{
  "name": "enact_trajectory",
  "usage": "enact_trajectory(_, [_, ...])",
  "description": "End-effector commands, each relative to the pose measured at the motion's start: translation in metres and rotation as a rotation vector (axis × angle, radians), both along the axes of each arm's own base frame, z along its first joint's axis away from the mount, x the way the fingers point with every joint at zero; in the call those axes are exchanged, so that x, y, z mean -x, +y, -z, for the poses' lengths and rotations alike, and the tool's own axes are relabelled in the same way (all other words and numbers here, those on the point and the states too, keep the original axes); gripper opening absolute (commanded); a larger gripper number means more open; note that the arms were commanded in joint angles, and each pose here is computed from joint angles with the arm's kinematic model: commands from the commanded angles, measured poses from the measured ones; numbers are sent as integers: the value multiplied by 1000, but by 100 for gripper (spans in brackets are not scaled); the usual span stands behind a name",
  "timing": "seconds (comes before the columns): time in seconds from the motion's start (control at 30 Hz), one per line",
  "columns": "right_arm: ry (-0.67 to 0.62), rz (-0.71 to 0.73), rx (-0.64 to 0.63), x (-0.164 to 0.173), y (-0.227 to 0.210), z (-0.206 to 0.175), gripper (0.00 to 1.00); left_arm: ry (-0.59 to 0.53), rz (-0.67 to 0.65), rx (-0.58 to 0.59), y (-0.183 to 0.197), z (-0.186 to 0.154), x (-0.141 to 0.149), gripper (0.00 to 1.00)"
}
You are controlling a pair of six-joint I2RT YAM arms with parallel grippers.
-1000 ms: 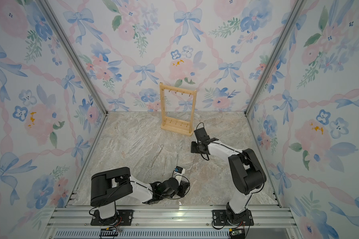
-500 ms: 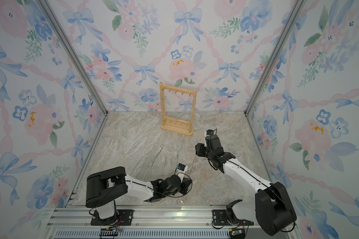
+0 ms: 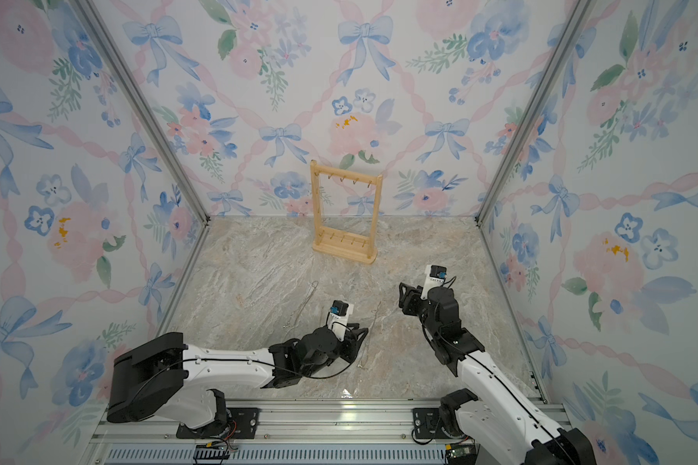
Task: Take the necklace off the jewelry display stand
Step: Place the necklace at the center of the board.
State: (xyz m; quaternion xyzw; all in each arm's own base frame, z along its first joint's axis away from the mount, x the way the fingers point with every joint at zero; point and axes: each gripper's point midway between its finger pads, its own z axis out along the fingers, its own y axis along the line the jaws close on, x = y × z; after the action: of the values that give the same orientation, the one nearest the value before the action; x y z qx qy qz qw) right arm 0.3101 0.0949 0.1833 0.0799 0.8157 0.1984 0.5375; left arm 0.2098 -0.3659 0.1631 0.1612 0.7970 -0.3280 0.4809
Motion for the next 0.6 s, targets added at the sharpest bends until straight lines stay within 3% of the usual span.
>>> enact_trajectory(0.0, [-121, 4, -40, 2, -4, -23, 59, -89, -76, -48, 25, -21, -16, 45])
enact_trajectory(0.27, [-230, -56, -59, 11, 3, -36, 54, -164, -194, -13, 75, -56, -37, 68])
enact_trajectory(0.33, [-240, -74, -65, 11, 6, -37, 53, -180, -230, -17, 86, -59, -41, 77])
enact_trajectory(0.57, [-260, -167, -77, 10, 27, -44, 46, -202, -351, -13, 128, -60, -53, 96])
